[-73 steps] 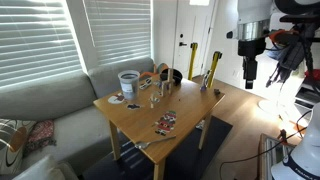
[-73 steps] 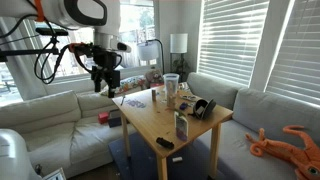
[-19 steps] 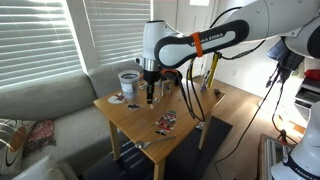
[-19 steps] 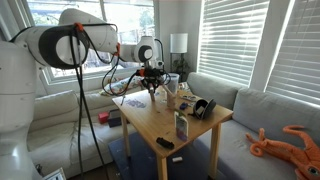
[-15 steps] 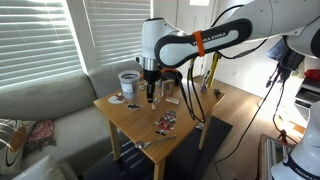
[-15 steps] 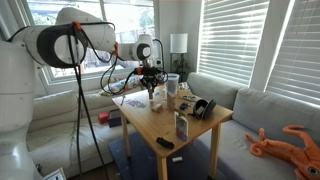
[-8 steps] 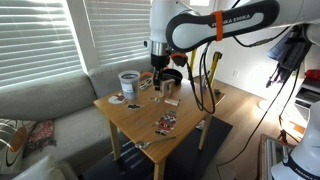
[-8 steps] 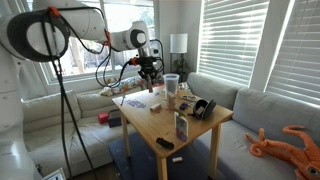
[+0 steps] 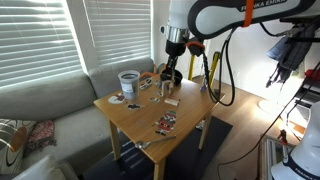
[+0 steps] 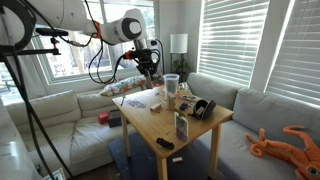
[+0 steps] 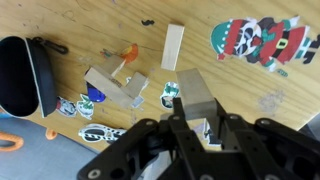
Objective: Lift the wooden building plank from the table and put it on top of the horizontal wooden building plank
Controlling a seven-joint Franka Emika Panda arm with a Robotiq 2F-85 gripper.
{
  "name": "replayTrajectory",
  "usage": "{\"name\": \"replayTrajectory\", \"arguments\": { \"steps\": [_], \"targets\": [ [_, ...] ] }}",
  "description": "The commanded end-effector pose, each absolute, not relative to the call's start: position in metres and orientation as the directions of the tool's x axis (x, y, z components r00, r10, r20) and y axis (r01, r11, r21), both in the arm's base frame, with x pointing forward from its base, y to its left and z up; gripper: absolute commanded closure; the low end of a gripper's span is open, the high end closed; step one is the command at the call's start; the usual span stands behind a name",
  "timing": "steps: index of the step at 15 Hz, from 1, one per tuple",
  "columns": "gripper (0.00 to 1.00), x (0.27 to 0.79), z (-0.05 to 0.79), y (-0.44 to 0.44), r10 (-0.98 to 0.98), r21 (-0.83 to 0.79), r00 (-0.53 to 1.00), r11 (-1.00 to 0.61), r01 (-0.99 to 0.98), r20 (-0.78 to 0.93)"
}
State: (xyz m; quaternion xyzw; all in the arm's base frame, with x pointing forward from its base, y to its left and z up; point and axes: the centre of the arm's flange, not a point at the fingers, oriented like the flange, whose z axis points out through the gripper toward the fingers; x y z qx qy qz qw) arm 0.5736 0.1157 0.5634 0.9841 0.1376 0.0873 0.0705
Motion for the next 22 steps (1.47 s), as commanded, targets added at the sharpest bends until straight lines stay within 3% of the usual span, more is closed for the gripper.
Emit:
{"name": "replayTrajectory", "arguments": {
  "steps": [1, 8, 22],
  "targets": [
    [0.93, 0.590, 0.581, 0.070, 0.102, 0.110, 0.969, -0.991, 0.079, 0.225],
    [0.93, 0.613, 0.597, -0.019, -0.228, -0.056, 0.926, -0.974, -0.222, 0.301],
    [0.93, 0.641, 0.549, -0.002, -0.422, -0.107, 0.883, -0.907, -0.408, 0.207]
  ]
}}
